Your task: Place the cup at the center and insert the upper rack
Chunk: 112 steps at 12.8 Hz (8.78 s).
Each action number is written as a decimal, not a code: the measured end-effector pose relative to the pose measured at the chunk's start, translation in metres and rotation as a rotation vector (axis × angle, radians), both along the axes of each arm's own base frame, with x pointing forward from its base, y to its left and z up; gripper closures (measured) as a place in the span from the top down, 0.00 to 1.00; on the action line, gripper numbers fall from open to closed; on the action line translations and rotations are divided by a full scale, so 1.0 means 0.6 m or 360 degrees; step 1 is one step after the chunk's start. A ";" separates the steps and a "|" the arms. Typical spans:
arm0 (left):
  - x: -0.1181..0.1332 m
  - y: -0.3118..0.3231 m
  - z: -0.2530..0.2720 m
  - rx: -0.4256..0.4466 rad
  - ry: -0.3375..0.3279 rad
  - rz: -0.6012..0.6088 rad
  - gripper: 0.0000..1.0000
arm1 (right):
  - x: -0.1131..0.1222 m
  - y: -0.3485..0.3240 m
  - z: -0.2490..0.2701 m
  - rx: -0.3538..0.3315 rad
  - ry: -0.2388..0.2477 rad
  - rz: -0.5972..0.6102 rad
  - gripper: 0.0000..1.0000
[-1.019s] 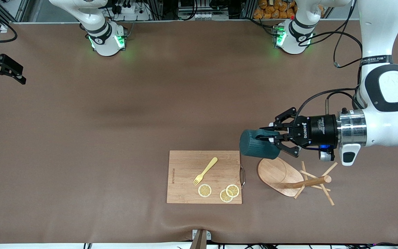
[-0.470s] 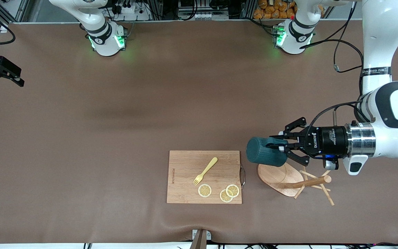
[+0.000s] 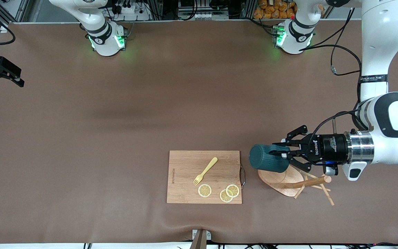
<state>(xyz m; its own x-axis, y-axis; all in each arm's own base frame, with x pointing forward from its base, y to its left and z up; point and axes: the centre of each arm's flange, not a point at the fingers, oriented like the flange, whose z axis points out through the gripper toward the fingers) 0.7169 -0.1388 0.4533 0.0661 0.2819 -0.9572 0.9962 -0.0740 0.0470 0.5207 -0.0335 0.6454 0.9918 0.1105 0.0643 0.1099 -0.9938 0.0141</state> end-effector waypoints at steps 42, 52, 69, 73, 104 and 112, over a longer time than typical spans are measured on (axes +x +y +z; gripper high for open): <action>0.029 0.200 -0.164 -0.0014 -0.0223 0.0068 0.21 | 0.005 0.000 -0.006 -0.0001 0.0012 0.0019 1.00; 0.027 0.216 -0.186 -0.0084 -0.0215 0.0072 0.21 | 0.004 0.003 -0.012 0.0000 0.0044 0.0025 1.00; 0.025 0.223 -0.193 -0.0118 -0.0203 0.0068 0.55 | 0.002 -0.005 -0.024 0.0006 0.0139 0.0012 1.00; 0.020 0.240 -0.174 -0.0176 -0.0161 0.0037 0.99 | 0.003 -0.003 -0.014 0.0005 0.0118 0.0015 1.00; -0.182 0.066 0.261 0.1674 -0.1180 -0.1639 1.00 | 0.011 0.032 -0.006 -0.0003 0.0055 0.0081 1.00; -0.245 0.122 0.240 0.1751 -0.1482 -0.1847 1.00 | 0.011 0.032 -0.005 -0.0003 0.0055 0.0082 1.00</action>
<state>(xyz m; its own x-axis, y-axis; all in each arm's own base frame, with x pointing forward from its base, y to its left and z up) 0.5698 -0.0658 0.5972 0.9922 0.1097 0.0591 0.1129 -0.9922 -0.0536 0.5271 -0.0140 0.6421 0.9864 0.1618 0.0300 0.1615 -0.9868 0.0111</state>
